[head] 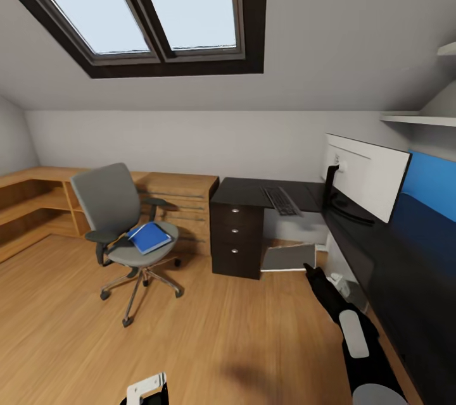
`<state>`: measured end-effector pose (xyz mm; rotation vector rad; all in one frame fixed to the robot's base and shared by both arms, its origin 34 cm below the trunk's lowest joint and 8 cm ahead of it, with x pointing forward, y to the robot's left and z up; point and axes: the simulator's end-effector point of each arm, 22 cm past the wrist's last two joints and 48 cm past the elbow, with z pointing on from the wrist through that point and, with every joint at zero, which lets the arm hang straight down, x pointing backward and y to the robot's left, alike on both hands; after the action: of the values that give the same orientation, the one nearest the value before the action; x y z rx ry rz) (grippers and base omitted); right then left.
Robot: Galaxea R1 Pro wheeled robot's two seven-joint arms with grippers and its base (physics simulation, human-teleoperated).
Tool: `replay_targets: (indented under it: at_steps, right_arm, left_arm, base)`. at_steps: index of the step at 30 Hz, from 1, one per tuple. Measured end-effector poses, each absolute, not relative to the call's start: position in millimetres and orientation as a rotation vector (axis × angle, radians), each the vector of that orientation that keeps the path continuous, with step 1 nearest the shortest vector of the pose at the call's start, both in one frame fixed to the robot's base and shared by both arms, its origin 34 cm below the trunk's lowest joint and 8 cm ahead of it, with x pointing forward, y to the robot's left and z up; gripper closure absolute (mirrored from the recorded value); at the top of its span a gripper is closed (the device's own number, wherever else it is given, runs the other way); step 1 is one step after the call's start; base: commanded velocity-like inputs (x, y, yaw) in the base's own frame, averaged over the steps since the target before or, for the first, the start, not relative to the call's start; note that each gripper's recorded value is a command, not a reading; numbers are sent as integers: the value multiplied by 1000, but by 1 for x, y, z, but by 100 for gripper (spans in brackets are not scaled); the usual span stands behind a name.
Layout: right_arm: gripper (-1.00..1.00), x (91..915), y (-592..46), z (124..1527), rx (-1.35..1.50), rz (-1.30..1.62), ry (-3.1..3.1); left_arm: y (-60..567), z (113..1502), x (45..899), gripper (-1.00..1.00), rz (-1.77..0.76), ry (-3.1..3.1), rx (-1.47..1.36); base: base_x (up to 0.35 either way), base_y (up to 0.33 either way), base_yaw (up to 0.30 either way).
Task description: In the bedroom, organize the workspace by keeping the computer under the desk, ensuring the monitor is on the desk, placing the keyboard on the desk next to the monitor, placing the mouse on the desk next to the keyboard, moving the folder from the swivel chair onto the desk next to the mouse, stacking the notebook on top of the folder with the pen on top of the notebook, and positioning the swivel chair next to the desk.
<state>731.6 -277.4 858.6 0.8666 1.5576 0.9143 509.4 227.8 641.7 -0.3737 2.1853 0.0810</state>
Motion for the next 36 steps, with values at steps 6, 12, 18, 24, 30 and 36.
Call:
replay_targets:
  at_steps: [6,12,18,24,30,36]
  right_arm:
    - [100,731,-279,850,891,909,1556]
    - [100,733,-276,868,920,1023,1455]
    - [100,732,-270,879,914,1104,1419]
    - [100,731,-271,885,933,1146,1376]
    - [100,732,-273,889,958,1175,1339]
    - [100,732,-263,890,964,1198,1335]
  left_arm:
    - [227,641,509,-100,81,2185,-375]
    - [227,640,508,-100,80,2186,-375]
    - [222,637,506,-100,80,2195,-356]
    - [217,625,498,-100,86,2227,-330]
    - [216,623,496,-100,88,2233,-327]
    - [217,630,501,-100,86,2215,-330]
  base:
    - [324,0,0]
    - [324,0,0]
    - [324,0,0]
    - [323,0,0]
    - [324,0,0]
    - [323,0,0]
